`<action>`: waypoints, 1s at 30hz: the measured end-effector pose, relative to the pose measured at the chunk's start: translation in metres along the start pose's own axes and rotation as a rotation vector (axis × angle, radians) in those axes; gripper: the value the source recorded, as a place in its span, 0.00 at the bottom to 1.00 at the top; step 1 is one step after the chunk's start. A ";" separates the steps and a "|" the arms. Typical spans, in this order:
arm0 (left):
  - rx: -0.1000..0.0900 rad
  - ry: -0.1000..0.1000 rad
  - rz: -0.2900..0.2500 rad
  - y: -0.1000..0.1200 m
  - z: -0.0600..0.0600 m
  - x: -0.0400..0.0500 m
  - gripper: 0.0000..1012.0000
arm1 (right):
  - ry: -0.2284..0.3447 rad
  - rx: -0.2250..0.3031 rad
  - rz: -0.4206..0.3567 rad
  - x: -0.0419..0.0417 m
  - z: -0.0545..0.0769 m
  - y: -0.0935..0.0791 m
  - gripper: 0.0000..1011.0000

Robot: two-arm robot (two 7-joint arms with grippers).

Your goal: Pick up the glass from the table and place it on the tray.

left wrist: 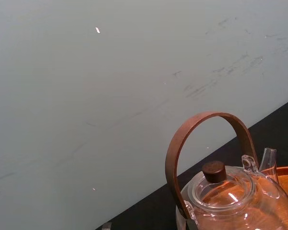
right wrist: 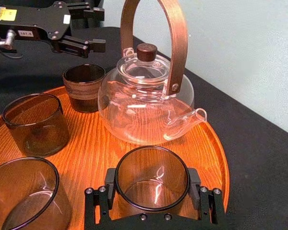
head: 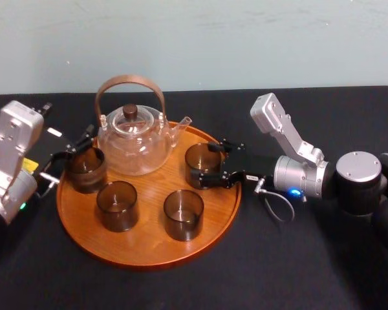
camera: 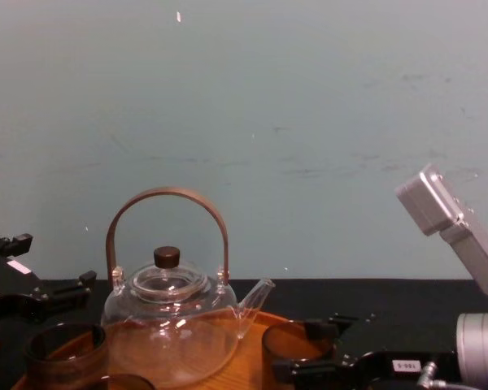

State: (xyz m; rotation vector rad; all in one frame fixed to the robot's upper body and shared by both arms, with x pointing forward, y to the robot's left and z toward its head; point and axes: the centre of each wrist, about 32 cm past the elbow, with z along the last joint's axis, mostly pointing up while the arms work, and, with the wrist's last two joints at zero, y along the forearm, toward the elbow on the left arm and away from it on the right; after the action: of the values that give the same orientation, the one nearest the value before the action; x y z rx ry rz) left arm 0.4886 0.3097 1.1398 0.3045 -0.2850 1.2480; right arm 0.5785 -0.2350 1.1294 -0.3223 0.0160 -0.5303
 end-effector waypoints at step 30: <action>0.000 0.000 0.000 0.000 0.000 0.0000 0.99 | 0.003 -0.002 0.002 0.0000 0.000 0.000 0.99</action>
State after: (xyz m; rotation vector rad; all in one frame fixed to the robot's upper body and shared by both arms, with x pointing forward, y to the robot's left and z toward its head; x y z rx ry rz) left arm 0.4886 0.3097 1.1398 0.3044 -0.2850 1.2480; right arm 0.5784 -0.2354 1.1291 -0.3236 0.0199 -0.5285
